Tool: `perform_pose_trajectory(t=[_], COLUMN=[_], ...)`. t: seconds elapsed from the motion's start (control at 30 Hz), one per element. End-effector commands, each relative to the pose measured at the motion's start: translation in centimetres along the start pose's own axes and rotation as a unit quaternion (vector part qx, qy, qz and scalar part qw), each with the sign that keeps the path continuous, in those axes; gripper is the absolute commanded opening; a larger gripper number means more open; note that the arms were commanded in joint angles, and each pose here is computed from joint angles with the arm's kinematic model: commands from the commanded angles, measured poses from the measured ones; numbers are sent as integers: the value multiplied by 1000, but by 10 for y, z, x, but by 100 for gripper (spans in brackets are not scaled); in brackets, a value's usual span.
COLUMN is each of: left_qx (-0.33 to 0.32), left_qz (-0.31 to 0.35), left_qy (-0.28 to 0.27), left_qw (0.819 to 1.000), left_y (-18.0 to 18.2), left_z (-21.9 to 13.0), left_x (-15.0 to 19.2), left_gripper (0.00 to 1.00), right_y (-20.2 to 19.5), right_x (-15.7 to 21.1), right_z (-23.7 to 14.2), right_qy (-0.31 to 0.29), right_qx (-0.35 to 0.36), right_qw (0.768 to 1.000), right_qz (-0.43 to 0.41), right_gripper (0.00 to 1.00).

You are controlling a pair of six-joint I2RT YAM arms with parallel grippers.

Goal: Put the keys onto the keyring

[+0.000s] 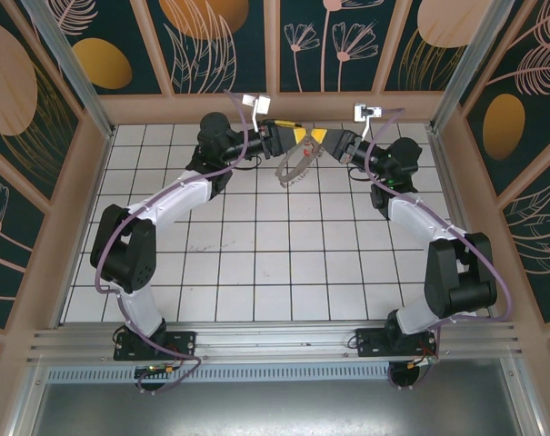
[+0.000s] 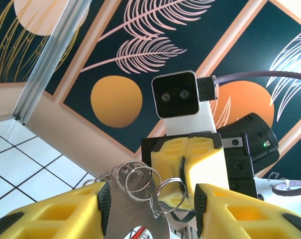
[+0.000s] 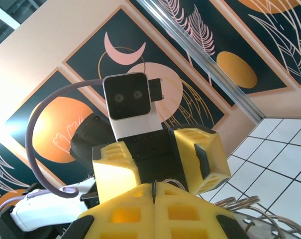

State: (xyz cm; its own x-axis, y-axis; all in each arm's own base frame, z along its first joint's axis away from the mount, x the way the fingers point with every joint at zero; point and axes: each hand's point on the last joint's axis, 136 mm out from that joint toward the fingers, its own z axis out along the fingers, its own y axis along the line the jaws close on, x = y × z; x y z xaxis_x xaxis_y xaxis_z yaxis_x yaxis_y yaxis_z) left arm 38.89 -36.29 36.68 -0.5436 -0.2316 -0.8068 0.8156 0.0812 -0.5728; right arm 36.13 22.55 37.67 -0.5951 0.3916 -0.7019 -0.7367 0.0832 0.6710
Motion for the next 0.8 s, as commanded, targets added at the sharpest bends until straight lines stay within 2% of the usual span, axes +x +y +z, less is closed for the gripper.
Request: perform_pose_trajectory(t=[0.0, 0.77], left_qx=[29, 116], left_qz=[29, 18], left_qy=[7, 12], left_qw=[999, 993], left_y=[-10, -29], left_z=[-1, 2], left_x=[-8, -7], left_gripper=[50, 49], right_y=[19, 20], right_x=[-4, -1], right_z=[-2, 4], right_qy=[-2, 4], right_qx=[-31, -40], right_qw=[999, 999], right_qz=[-35, -30], right_gripper=[0, 0])
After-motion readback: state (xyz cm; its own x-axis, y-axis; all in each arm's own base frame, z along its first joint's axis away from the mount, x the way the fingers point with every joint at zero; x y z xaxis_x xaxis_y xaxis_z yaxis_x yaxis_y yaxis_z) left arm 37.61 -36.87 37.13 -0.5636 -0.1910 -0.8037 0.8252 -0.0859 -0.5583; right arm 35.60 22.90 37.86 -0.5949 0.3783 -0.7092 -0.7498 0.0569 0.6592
